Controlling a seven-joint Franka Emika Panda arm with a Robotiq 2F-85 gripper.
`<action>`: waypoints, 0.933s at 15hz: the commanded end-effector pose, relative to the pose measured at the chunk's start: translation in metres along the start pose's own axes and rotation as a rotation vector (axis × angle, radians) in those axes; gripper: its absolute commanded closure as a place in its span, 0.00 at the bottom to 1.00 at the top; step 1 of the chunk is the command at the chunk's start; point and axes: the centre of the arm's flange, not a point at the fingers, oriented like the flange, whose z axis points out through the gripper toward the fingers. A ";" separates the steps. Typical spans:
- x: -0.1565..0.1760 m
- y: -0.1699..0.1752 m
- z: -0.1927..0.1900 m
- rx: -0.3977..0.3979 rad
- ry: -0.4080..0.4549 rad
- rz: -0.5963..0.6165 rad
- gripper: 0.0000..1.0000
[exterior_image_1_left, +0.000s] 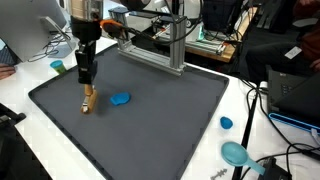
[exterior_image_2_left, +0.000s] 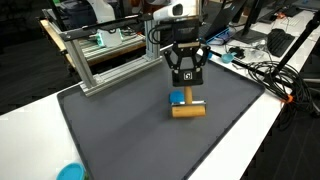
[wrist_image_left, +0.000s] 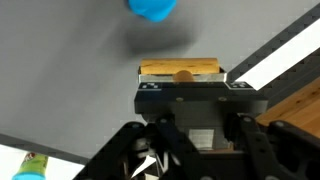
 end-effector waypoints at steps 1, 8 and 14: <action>0.004 0.020 -0.047 0.043 0.003 -0.149 0.78; 0.022 0.008 -0.103 0.171 -0.063 -0.531 0.78; 0.011 -0.015 -0.119 0.202 -0.077 -0.543 0.78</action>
